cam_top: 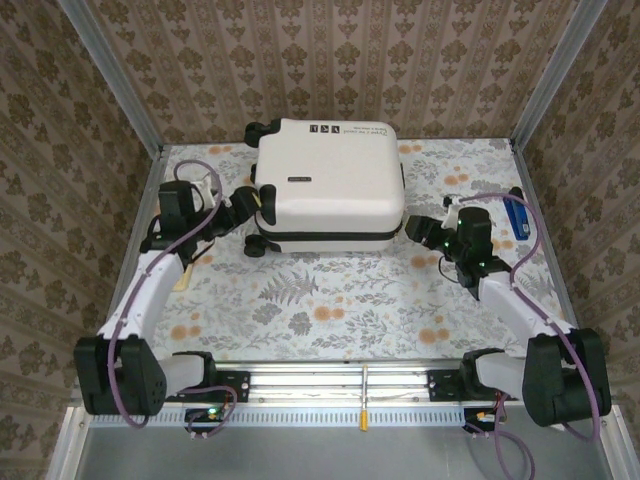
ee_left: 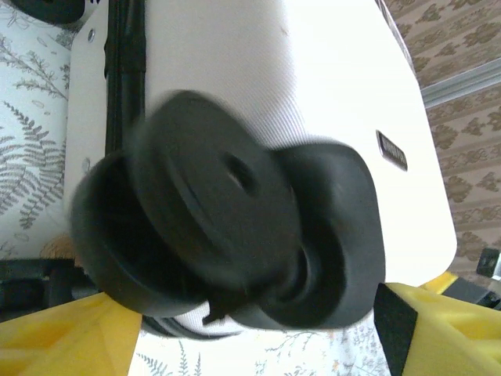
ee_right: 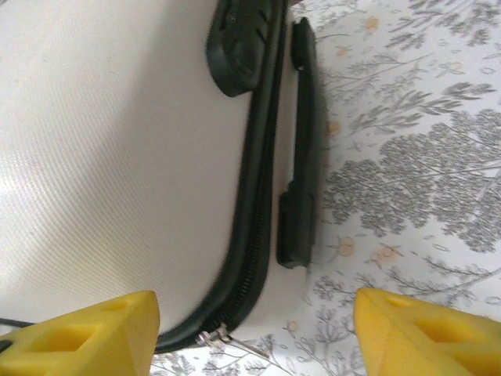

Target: Pack the luggage

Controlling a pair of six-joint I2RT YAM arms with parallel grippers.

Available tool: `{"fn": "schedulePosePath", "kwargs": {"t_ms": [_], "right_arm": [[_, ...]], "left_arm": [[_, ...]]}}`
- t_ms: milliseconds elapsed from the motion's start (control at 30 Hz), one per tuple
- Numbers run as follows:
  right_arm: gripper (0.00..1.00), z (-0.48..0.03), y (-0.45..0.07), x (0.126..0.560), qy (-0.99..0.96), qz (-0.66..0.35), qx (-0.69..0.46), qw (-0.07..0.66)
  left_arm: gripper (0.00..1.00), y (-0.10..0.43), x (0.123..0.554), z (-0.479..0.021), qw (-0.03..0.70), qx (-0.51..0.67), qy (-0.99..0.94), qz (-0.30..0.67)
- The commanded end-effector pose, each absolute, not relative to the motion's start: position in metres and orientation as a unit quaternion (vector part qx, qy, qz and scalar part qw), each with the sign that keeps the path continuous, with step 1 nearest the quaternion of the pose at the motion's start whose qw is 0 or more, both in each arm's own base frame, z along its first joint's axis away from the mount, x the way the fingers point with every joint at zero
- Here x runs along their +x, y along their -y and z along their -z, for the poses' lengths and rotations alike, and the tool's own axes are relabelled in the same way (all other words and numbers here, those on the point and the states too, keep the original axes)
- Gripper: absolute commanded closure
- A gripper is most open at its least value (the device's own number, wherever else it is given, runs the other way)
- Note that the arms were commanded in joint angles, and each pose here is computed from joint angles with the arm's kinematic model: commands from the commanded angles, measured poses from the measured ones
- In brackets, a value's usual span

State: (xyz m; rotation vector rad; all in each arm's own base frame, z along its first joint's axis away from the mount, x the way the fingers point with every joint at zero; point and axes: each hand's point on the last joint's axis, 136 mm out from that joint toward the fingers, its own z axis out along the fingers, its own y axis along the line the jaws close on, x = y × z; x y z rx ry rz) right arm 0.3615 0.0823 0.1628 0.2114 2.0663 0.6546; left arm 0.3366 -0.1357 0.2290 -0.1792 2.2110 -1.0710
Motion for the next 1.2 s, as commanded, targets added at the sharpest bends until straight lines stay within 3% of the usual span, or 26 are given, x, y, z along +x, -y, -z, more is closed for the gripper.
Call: {"fn": "schedulePosePath", "kwargs": {"t_ms": [0, 433, 833, 1000, 1167], "right_arm": [[0.28, -0.202, -0.099, 0.377, -0.809, -0.319, 0.063, 0.490], [0.19, -0.239, -0.137, 0.395, -0.775, -0.412, 0.000, 0.479], [0.25, -0.215, -0.211, 0.365, -0.769, -0.489, -0.113, 0.396], [0.30, -0.196, -0.238, 0.334, -0.776, -0.488, -0.142, 0.375], [0.33, -0.170, -0.220, 0.325, -0.823, -0.389, -0.112, 0.399]], "left_arm": [[0.19, 0.135, 0.330, -0.237, 0.364, -0.058, -0.850, 0.375], [0.17, 0.156, 0.341, -0.249, 0.372, -0.021, -0.852, 0.369], [0.18, 0.157, 0.362, -0.236, 0.364, -0.014, -0.867, 0.341], [0.18, 0.143, 0.368, -0.237, 0.370, -0.020, -0.871, 0.322], [0.18, 0.133, 0.370, -0.237, 0.370, -0.033, -0.871, 0.321]]}}
